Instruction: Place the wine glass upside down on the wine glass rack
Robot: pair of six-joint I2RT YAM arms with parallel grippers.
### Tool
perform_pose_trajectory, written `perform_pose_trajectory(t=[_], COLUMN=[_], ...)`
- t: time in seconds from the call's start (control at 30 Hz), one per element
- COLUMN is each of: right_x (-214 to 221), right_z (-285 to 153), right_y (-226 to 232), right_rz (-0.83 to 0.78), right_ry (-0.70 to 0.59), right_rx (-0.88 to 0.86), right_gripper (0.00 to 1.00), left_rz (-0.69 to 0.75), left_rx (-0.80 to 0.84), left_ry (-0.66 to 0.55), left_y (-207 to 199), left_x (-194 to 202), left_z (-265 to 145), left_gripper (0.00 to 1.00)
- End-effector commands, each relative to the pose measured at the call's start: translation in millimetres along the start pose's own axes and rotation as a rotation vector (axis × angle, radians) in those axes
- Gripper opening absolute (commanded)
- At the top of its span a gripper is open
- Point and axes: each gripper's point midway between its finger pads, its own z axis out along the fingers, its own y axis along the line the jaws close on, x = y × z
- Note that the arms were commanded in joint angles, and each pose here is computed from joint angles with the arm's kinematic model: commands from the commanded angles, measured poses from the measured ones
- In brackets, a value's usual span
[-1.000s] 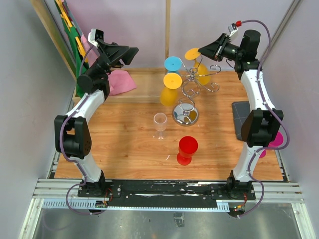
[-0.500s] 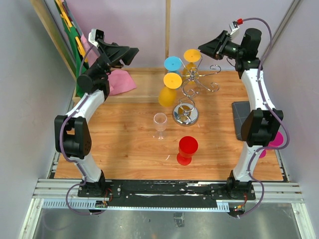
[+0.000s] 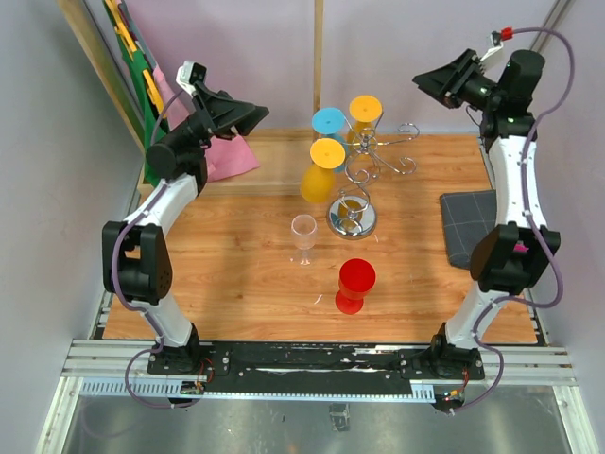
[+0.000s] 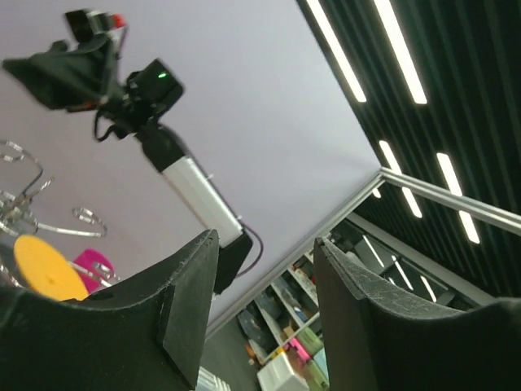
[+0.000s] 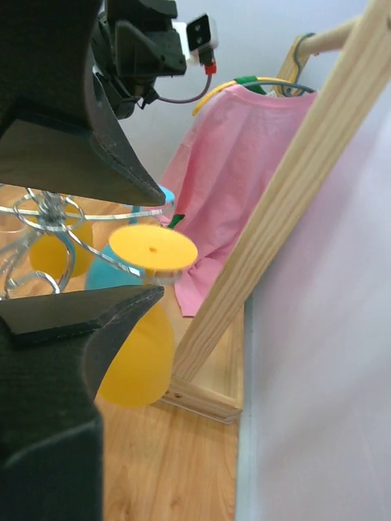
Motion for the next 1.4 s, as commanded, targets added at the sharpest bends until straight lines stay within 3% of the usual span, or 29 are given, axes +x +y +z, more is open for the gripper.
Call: perform_pose_trajectory(t=[0.0,0.27,0.4,0.5,1.03,1.37], right_x=[-14,6,17,25,53,53], right_z=[-37,-71,-81,-86,-102,-100], right_y=[67,103,112,113,118,116], right_rz=[-0.163,-0.207,-0.202,-0.199,-0.19,-0.182], right_ry=[-0.087,-0.129,-0.134,-0.133,-0.123,-0.121], right_rx=[-0.032,-0.047,-0.054,-0.054,-0.053,-0.06], right_gripper=[0.45,0.48,0.48,0.48,0.48,0.48], left_rz=[0.077,0.184,0.259,0.278,0.359,0.39], left_rx=[-0.108,-0.505,-0.858,-1.028,-1.435,-1.533], left_ry=[0.126,0.146,0.128,0.151,0.334,0.353], left_y=[-2,51,89,101,156,186], left_x=[33,51,55,69,162,174], left_z=[-10,-44,-90,-124,-173,-167], left_gripper=[0.55,0.52,0.51,0.51,0.5,0.49])
